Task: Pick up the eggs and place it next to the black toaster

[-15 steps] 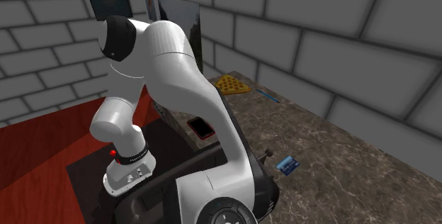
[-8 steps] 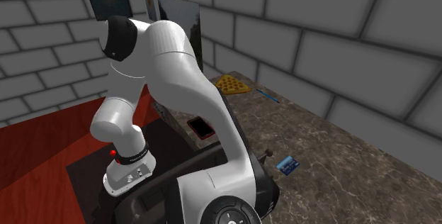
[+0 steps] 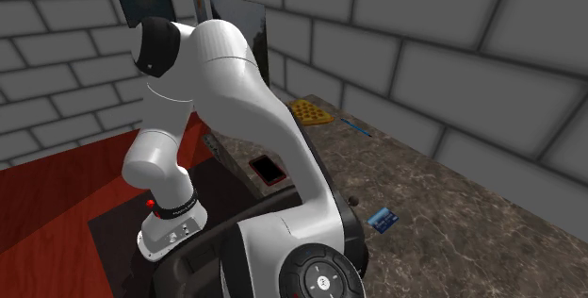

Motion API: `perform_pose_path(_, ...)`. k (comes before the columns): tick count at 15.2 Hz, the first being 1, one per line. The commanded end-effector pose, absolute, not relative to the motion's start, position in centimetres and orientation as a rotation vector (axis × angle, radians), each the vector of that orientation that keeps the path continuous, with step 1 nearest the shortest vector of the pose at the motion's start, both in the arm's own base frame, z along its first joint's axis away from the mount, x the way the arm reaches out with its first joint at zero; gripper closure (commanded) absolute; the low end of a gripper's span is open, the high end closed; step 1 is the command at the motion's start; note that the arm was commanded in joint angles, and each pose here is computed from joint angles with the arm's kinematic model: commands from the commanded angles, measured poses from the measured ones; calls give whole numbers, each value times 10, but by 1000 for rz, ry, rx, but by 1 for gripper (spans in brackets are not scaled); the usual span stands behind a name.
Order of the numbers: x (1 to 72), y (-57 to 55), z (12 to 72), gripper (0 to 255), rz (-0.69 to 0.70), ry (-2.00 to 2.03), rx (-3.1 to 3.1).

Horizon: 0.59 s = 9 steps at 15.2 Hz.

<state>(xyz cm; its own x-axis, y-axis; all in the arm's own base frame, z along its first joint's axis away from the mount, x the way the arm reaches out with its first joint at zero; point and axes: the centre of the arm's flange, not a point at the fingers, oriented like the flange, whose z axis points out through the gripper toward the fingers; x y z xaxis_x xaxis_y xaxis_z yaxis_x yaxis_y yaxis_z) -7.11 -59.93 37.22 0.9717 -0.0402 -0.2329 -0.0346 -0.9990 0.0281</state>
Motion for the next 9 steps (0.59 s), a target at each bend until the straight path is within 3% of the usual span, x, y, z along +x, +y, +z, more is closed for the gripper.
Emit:
perform_pose_path(1,-70,-600,381,255,-369,-60,3100)
perform_pose_path(5,-70,-599,392,255,-368,-59,3099)
perform_pose_path(6,-70,-599,392,0,-368,-59,3099)
perform_pose_path(9,-60,-596,361,0,-381,128,3097)
